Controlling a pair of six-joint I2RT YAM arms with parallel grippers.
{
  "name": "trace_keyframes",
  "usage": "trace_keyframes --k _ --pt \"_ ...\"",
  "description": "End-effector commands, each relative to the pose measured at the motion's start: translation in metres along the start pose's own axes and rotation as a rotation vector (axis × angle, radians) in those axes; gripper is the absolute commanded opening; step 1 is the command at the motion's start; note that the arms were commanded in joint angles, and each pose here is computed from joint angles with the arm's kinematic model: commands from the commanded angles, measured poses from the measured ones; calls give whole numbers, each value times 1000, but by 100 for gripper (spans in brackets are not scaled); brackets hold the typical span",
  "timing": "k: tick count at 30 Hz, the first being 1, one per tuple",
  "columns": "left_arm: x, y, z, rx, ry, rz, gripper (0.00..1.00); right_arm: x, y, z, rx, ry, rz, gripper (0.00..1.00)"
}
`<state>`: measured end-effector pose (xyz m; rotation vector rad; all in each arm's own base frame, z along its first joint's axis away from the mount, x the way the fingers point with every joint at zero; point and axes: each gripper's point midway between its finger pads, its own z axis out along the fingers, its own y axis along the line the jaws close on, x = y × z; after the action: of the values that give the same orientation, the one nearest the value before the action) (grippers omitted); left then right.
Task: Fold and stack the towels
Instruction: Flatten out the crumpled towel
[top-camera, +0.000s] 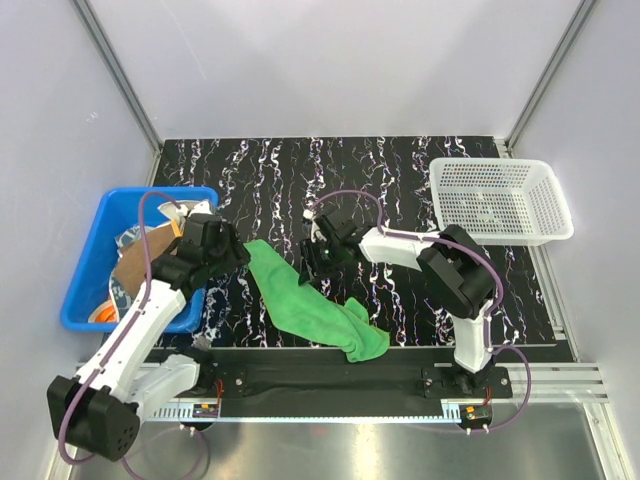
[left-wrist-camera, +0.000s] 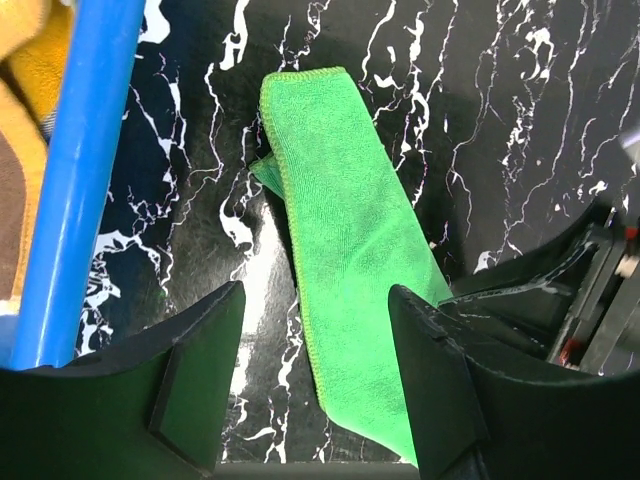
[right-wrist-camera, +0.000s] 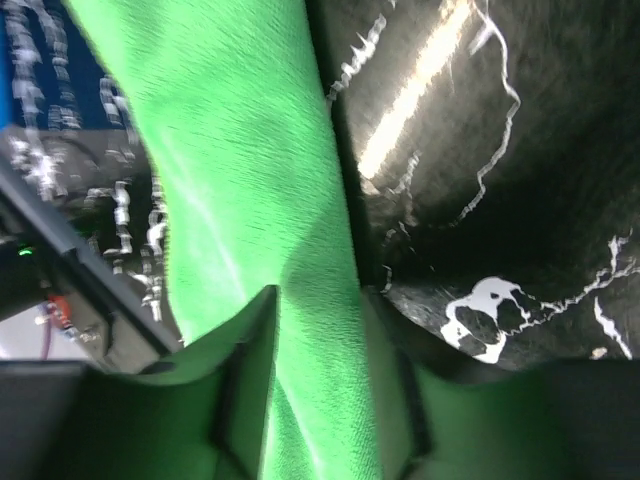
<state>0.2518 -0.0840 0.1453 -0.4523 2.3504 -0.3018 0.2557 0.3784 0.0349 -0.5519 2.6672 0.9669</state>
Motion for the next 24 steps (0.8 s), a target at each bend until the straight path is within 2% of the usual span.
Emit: trace_keyframes --k 1,3,6,12,15,17,23,24 --pt "-9 -19 7 84 5 18 64 -1 -6 5 50 -42 -23 43" --pt "-15 -23 11 96 -1 22 64 -3 -13 0 98 -54 -34 34" --pt "-25 -26 17 81 -11 34 65 -8 -11 -7 95 -59 -58 28" --pt "-35 -15 24 -8 -13 58 66 -1 -3 2 14 -34 -7 22" --pt "-35 -11 25 -21 -19 70 66 4 -9 2 34 -38 2 8" --pt "-32 -13 27 0 -2 89 66 -7 -18 -10 104 -87 -20 0" --pt "-39 -39 37 77 46 80 64 -28 -52 -92 352 -183 -41 0" --pt "-42 -47 40 107 37 74 63 -17 -55 -100 377 -150 -54 0"
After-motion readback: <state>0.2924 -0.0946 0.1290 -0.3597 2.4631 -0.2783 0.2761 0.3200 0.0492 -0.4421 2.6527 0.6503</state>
